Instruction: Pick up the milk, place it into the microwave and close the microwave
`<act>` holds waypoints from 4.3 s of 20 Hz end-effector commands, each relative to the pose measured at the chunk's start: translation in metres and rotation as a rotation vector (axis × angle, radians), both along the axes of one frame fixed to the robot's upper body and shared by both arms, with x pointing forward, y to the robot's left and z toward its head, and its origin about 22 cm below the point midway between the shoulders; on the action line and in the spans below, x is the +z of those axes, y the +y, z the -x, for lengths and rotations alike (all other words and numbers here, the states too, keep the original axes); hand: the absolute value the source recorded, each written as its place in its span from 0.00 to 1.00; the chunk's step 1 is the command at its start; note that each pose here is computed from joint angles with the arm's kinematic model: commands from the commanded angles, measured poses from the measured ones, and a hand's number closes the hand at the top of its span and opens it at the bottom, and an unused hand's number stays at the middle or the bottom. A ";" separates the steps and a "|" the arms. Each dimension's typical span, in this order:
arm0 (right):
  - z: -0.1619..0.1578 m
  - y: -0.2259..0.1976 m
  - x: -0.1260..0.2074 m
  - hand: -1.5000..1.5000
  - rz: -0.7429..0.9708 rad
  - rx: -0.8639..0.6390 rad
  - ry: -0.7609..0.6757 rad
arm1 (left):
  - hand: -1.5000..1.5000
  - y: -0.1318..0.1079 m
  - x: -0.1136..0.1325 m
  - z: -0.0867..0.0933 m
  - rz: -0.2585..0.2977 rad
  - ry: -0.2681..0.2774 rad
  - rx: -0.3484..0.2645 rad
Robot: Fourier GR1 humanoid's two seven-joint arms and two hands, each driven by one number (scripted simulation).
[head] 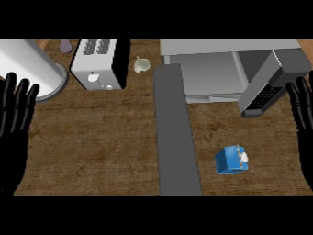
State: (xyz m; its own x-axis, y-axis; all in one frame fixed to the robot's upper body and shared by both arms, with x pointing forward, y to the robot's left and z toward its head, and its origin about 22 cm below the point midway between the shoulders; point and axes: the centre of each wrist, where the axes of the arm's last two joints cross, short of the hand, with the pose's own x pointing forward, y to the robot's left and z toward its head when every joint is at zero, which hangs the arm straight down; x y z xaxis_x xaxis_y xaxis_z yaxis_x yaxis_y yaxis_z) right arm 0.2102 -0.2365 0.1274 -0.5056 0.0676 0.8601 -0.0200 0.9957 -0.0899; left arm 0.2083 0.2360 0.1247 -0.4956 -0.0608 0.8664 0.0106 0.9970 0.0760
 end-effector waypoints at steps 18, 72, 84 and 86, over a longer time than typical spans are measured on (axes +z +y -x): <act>0.105 0.045 -0.022 0.00 -0.019 -0.156 0.224 | 0.00 0.000 -0.075 0.017 0.273 0.151 -0.015; 0.038 -0.022 -0.271 0.00 -0.020 -0.309 0.266 | 0.00 0.010 -0.105 0.133 0.291 0.164 -0.012; 0.031 0.012 -0.276 0.00 -0.053 -0.339 0.303 | 0.00 0.022 -0.105 0.130 0.280 0.164 -0.030; 0.005 0.006 -0.282 0.00 -0.050 -0.383 0.273 | 0.00 -0.003 -0.121 0.124 0.282 0.175 -0.020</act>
